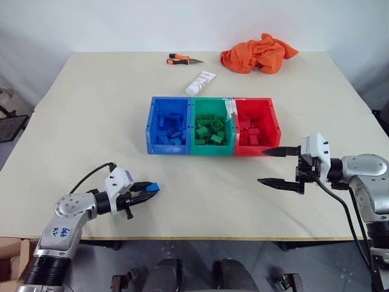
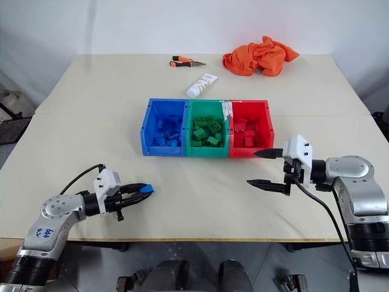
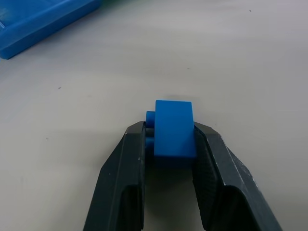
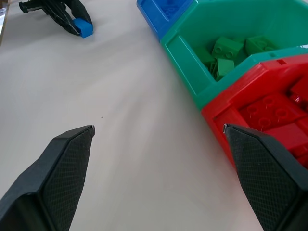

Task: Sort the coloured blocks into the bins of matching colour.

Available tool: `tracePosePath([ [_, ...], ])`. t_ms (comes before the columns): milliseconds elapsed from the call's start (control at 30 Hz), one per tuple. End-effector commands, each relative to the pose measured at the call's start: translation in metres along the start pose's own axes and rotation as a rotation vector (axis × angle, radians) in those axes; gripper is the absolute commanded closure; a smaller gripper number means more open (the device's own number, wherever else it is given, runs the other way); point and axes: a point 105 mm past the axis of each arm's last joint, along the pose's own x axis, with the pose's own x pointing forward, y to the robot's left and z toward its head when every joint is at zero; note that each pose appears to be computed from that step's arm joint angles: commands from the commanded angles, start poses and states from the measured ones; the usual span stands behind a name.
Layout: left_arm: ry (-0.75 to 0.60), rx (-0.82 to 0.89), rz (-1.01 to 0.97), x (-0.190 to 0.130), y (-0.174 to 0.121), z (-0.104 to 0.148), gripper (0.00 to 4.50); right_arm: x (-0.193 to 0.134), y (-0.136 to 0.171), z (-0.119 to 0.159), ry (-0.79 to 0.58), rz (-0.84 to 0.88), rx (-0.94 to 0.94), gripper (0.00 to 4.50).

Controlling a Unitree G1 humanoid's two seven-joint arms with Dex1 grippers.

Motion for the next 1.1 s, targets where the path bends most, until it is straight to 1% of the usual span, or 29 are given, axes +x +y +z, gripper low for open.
tracePosePath([
  [33,-0.099,0.052,-0.002,0.017,0.002,0.035,3.57,-0.006,-0.003,0.012,-0.023,-0.033,-0.041,0.0],
  [100,-0.147,0.075,0.021,0.029,0.01,0.052,3.57,-0.006,-0.003,0.013,-0.027,-0.043,-0.041,0.0],
  [233,-0.219,0.101,0.133,0.052,0.037,0.082,3.57,-0.008,0.0,0.013,-0.034,-0.063,-0.038,0.0],
  [300,-0.25,0.108,0.149,0.059,0.042,0.092,3.57,-0.009,0.001,0.013,-0.034,-0.067,-0.037,0.0],
  [400,-0.297,0.133,0.219,0.076,0.06,0.113,3.57,-0.011,0.002,0.012,-0.032,-0.083,-0.034,0.0],
  [467,-0.29,0.143,0.242,0.083,0.068,0.118,2.85,-0.012,0.003,0.011,-0.033,-0.092,-0.035,0.0],
  [533,-0.305,0.153,0.234,0.087,0.069,0.122,2.22,-0.012,0.003,0.012,-0.034,-0.101,-0.035,0.0],
  [567,-0.314,0.155,0.229,0.087,0.069,0.124,1.83,-0.013,0.003,0.012,-0.035,-0.104,-0.036,0.0],
  [600,-0.321,0.16,0.224,0.087,0.069,0.127,1.59,-0.014,0.003,0.012,-0.034,-0.108,-0.036,0.0],
  [667,-0.331,0.165,0.213,0.084,0.068,0.13,1.0,-0.016,0.003,0.011,-0.031,-0.115,-0.036,0.0],
  [700,-0.336,0.167,0.209,0.083,0.067,0.131,0.62,-0.017,0.003,0.011,-0.03,-0.117,-0.036,0.0],
  [733,-0.343,0.171,0.204,0.081,0.067,0.132,0.37,-0.017,0.003,0.011,-0.029,-0.118,-0.037,0.0],
  [767,-0.347,0.174,0.201,0.079,0.066,0.133,0.01,-0.018,0.003,0.011,-0.029,-0.119,-0.037,0.0],
  [867,-0.377,0.188,0.119,0.058,0.056,0.136,0.01,-0.022,0.001,0.01,-0.024,-0.124,-0.039,0.0],
  [933,-0.359,0.149,0.079,0.04,0.051,0.131,0.01,-0.025,-0.001,0.009,-0.019,-0.125,-0.035,0.0],
  [1000,-0.293,0.105,0.017,0.01,0.047,0.113,0.01,-0.032,-0.005,0.005,-0.005,-0.129,-0.026,0.0],
  [1033,-0.266,0.088,-0.007,0.0,0.045,0.106,0.01,-0.036,-0.007,0.004,0.0,-0.131,-0.023,0.0],
  [1100,-0.185,0.068,-0.042,-0.025,0.042,0.086,0.01,-0.045,-0.009,-0.003,0.037,-0.126,-0.015,0.0],
])
